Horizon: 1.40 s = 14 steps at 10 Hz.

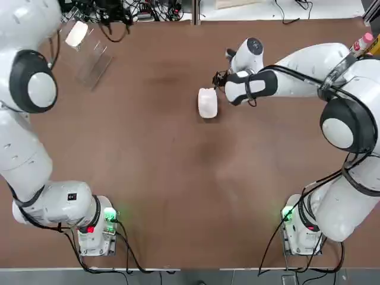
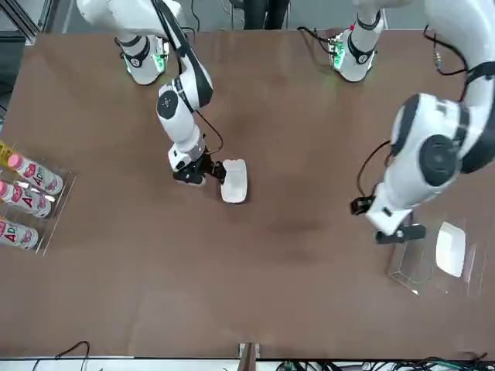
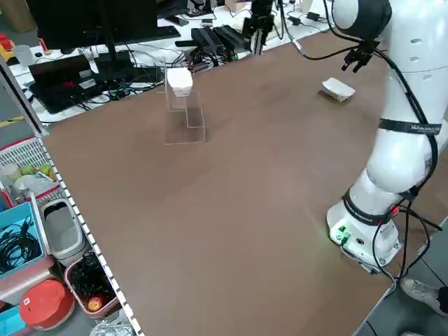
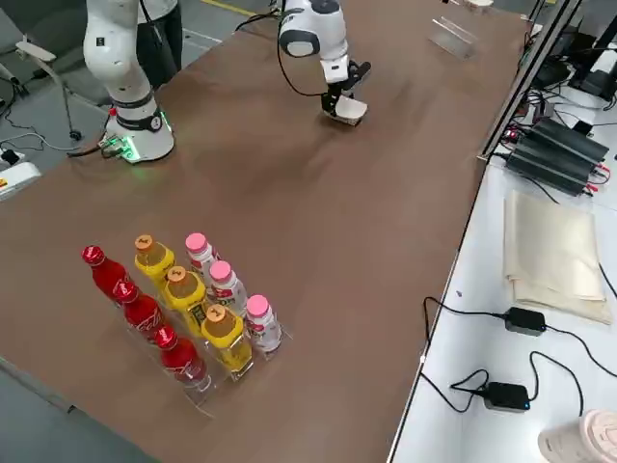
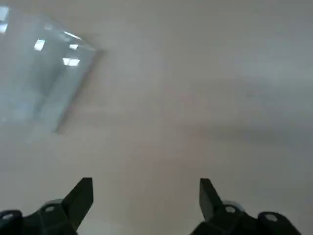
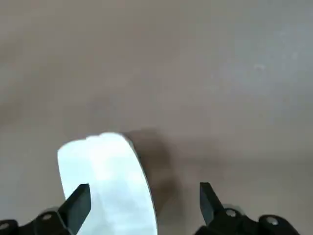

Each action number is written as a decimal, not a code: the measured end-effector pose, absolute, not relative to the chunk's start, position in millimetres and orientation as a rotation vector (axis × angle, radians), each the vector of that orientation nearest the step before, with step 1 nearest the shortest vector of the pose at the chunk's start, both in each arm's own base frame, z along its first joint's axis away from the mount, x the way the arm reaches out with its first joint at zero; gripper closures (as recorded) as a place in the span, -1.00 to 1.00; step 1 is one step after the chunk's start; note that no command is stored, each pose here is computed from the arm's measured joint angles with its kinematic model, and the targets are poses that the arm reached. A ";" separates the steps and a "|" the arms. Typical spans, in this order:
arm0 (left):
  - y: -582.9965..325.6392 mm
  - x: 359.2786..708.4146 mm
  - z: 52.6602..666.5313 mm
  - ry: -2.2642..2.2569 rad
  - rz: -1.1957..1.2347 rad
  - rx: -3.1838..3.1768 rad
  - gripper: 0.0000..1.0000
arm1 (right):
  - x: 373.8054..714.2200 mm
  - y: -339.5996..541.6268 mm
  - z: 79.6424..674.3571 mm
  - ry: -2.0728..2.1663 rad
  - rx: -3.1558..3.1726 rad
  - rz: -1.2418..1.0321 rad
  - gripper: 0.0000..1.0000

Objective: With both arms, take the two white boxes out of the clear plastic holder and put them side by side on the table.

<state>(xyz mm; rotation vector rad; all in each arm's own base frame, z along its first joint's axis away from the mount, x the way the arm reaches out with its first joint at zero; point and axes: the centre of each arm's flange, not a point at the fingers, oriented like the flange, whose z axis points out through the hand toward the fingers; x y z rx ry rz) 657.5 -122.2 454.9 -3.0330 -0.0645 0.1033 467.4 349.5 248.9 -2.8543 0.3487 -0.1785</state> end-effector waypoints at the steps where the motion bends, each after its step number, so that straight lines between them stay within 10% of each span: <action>1: -93.1 659.4 448.4 0.009 0.104 -3.000 -0.87 | 460.7 358.2 244.6 0.302 -2.869 -0.180 -0.96; 10: 58.6 671.1 377.8 0.713 0.043 -2.725 -0.52 | 464.2 366.6 213.8 0.223 -2.897 -0.245 -0.75; 14: 65.8 678.9 339.7 0.753 0.040 -2.716 0.15 | 458.3 374.6 199.3 0.199 -2.901 -0.253 -0.55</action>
